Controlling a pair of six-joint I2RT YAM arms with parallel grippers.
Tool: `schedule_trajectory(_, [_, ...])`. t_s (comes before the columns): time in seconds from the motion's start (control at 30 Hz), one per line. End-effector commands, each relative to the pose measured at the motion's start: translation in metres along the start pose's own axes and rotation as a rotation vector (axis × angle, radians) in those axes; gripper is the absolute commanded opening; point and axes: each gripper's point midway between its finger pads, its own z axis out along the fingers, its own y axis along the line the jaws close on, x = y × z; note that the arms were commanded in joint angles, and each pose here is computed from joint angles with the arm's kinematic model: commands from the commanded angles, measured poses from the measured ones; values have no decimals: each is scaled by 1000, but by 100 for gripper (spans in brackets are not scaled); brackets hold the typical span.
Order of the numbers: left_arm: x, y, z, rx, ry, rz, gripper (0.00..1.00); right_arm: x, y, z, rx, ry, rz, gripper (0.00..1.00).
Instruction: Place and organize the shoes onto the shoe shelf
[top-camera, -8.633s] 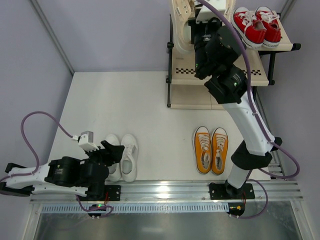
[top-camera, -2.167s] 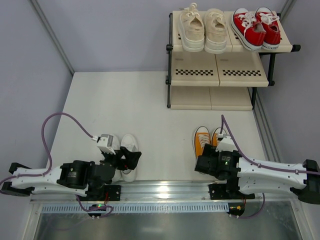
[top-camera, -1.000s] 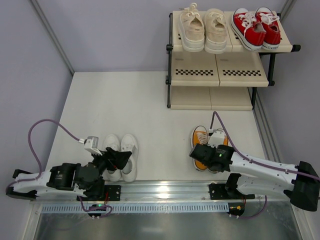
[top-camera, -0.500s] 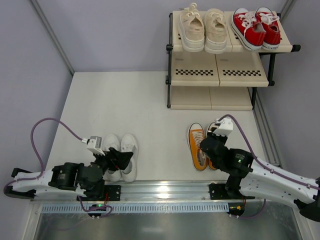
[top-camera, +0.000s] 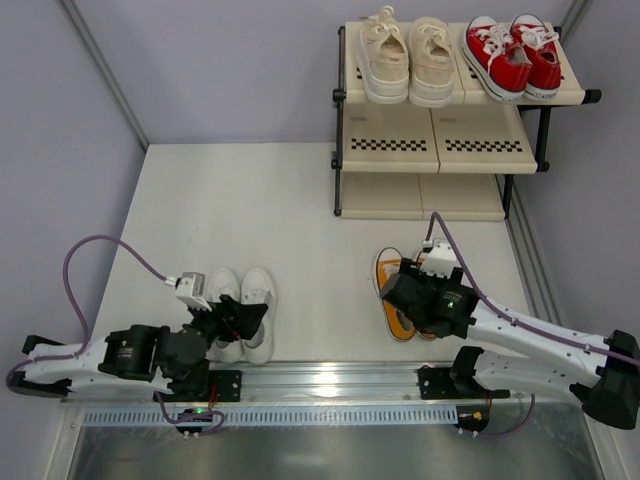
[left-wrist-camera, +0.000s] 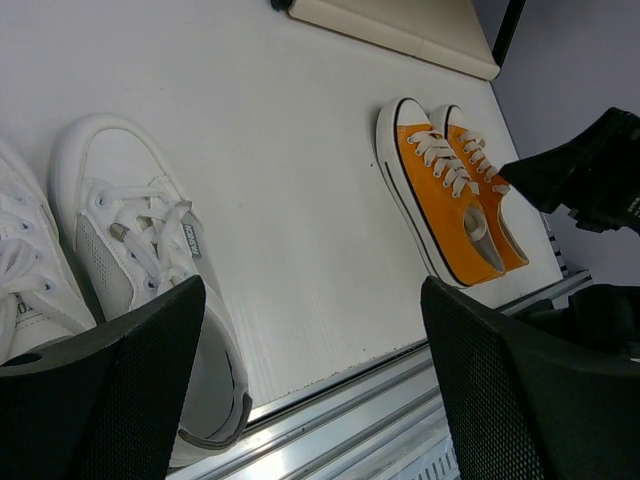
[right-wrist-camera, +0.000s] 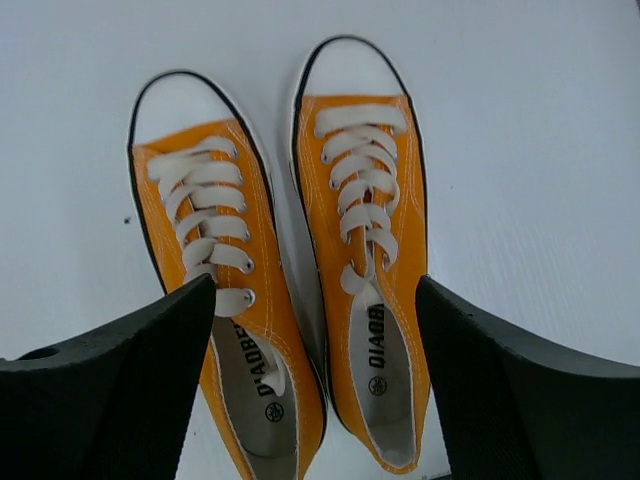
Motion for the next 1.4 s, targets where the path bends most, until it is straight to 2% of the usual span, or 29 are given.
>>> schedule_trajectory(0.0, [-7, -7, 2, 7, -30, -13, 86, 39, -3, 0, 50, 178, 56, 83])
schedule_trajectory(0.03, [-6, -6, 2, 5, -27, -6, 86, 43, 8, 2, 13, 204, 86, 89])
schedule_trajectory(0.2, [-7, -3, -1, 0, -14, -17, 86, 69, 21, 17, -54, 284, 93, 89])
schedule_trajectory(0.3, [-5, 1, -2, -1, -12, -27, 86, 81, 20, 21, -58, 311, 82, 86])
schedule_trajectory(0.43, [-6, 3, -2, 3, -20, -38, 85, 95, 26, 23, -101, 341, 75, 74])
schedule_trajectory(0.5, [-6, 4, -2, 0, -21, -35, 85, 101, 26, 24, -111, 351, 67, 68])
schedule_trajectory(0.63, [-4, 5, -1, -9, -15, -24, 85, 107, 21, 28, -91, 349, 54, 45])
schedule_trajectory(0.77, [4, 6, 1, -14, -1, -26, 85, 107, 21, 37, -49, 358, 64, 37])
schedule_trajectory(0.8, [6, 6, 1, -15, 6, -24, 86, 110, 21, 41, -37, 362, 69, 32])
schedule_trajectory(0.9, [15, 7, 2, -13, 31, -36, 83, 114, 24, 49, -44, 353, 92, 4])
schedule_trajectory(1.0, [26, 13, 4, -22, 53, -33, 81, 103, 28, 51, -72, 303, 120, 4])
schedule_trajectory(1.13, [38, 14, 8, -14, 68, -22, 81, 66, 27, 44, -127, 172, 174, 4])
schedule_trajectory(1.27, [35, 6, 10, 5, 48, -32, 80, 9, 19, 24, -170, 23, 215, 4])
schedule_trajectory(1.37, [28, -5, 12, 22, 23, -29, 80, -14, 8, 12, -172, -29, 205, 4])
